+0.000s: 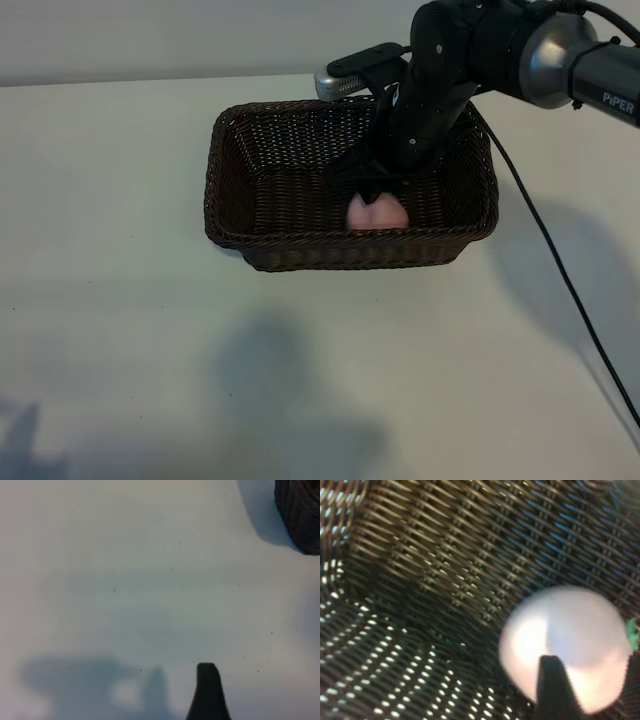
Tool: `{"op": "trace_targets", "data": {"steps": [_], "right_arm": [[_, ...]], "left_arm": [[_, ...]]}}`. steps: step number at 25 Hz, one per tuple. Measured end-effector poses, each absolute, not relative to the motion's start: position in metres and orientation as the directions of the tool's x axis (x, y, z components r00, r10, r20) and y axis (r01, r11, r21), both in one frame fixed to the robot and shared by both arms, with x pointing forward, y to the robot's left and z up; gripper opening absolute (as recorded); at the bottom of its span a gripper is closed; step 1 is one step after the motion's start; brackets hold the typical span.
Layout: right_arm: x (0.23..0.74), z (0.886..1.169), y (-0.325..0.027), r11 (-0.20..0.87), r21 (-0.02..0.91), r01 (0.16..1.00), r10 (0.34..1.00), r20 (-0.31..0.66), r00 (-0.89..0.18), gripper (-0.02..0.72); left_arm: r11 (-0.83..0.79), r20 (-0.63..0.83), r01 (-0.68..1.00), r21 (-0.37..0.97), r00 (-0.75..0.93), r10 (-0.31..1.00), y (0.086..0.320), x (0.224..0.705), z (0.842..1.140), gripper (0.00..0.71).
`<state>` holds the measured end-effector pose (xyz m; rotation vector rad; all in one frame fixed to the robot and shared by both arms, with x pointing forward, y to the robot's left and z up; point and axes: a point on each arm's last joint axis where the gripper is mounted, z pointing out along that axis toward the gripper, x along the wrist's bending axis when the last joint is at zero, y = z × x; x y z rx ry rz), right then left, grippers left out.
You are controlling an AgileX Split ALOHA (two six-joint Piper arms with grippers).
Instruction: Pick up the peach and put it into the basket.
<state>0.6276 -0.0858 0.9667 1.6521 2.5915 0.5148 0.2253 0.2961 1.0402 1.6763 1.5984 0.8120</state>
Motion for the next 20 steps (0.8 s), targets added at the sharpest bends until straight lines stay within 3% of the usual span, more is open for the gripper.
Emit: {"op": "trace_targets", "data": {"steps": [4,9,13,17,20], "right_arm": [[0.630,0.994,-0.083,0.396,0.298,0.869,0.877,0.159,-0.454,0.502],[0.636,1.043,-0.080,0.410,0.346,0.844,0.861,0.157,-0.483,0.519],[0.641,1.071,-0.088,0.421,0.380,0.824,0.869,0.091,-0.486,0.522],[0.658,1.085,-0.122,0.369,0.417,0.831,0.908,0.028,-0.417,0.524],[0.674,1.088,-0.166,0.285,0.422,0.861,0.947,0.013,-0.321,0.523]], "left_arm": [[-0.021,-0.012,0.579,0.815,0.054,0.998,0.296,0.225,1.040,0.539],[-0.021,-0.012,0.579,0.815,0.054,0.998,0.296,0.225,1.040,0.539],[-0.021,-0.012,0.579,0.815,0.054,0.998,0.296,0.225,1.040,0.539],[-0.021,-0.012,0.579,0.815,0.054,0.998,0.296,0.225,1.040,0.539],[-0.022,-0.012,0.579,0.815,0.055,0.998,0.296,0.225,1.040,0.539]]}}
